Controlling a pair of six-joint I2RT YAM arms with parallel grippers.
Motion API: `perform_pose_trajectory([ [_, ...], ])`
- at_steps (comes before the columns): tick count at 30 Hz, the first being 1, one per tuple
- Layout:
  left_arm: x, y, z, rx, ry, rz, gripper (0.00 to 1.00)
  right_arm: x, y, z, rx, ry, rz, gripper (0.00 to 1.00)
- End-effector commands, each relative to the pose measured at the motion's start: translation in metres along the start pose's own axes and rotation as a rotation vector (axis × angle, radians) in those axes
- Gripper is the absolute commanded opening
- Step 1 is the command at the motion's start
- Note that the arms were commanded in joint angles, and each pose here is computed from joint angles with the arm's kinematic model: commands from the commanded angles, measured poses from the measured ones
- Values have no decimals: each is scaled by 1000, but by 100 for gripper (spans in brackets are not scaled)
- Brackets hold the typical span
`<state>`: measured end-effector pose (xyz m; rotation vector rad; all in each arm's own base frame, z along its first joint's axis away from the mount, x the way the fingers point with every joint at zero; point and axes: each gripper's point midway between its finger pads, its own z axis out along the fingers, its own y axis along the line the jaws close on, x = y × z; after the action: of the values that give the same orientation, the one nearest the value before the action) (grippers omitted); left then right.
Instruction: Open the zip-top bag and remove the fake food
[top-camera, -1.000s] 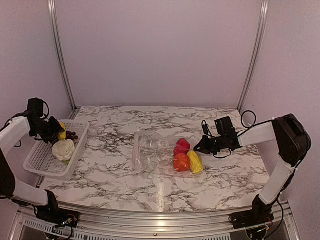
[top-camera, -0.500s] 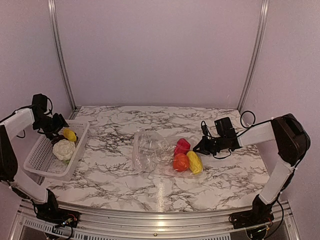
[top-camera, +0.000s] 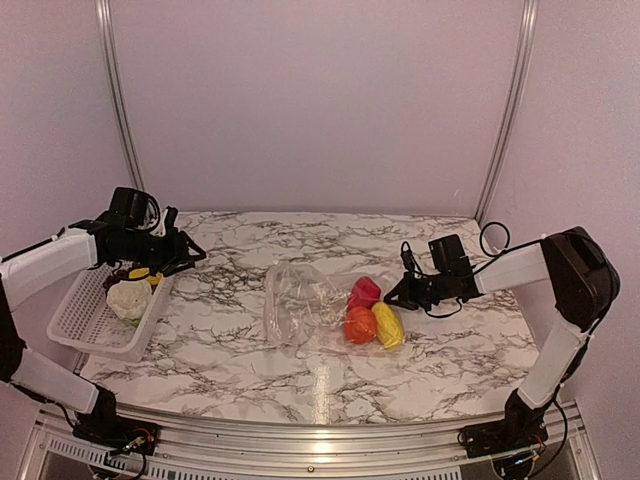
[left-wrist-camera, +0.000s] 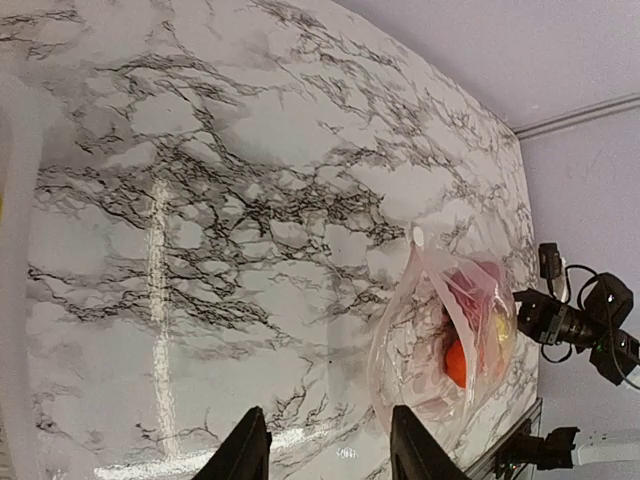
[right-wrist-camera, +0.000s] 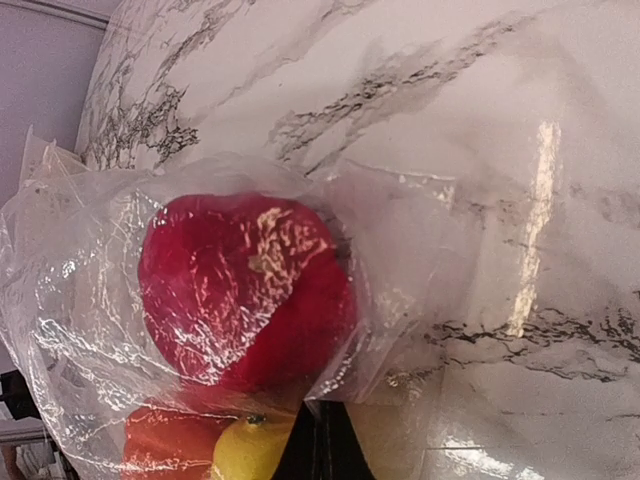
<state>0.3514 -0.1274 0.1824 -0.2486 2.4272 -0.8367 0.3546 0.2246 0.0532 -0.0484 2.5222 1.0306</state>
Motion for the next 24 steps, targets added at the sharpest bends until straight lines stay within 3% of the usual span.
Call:
perform_pose_trajectory([
  [1, 31, -48, 33, 162, 81, 67, 39, -9, 11, 4, -34, -11, -22, 0],
  [7, 75, -97, 73, 267, 195, 117, 30, -5, 18, 9, -48, 8, -36, 0],
  [16, 117, -99, 132, 231, 327, 121, 21, 0, 17, 15, -44, 27, -50, 0],
  [24, 149, -152, 163, 459, 390, 149, 21, 6, 24, 27, -66, 59, -59, 0],
])
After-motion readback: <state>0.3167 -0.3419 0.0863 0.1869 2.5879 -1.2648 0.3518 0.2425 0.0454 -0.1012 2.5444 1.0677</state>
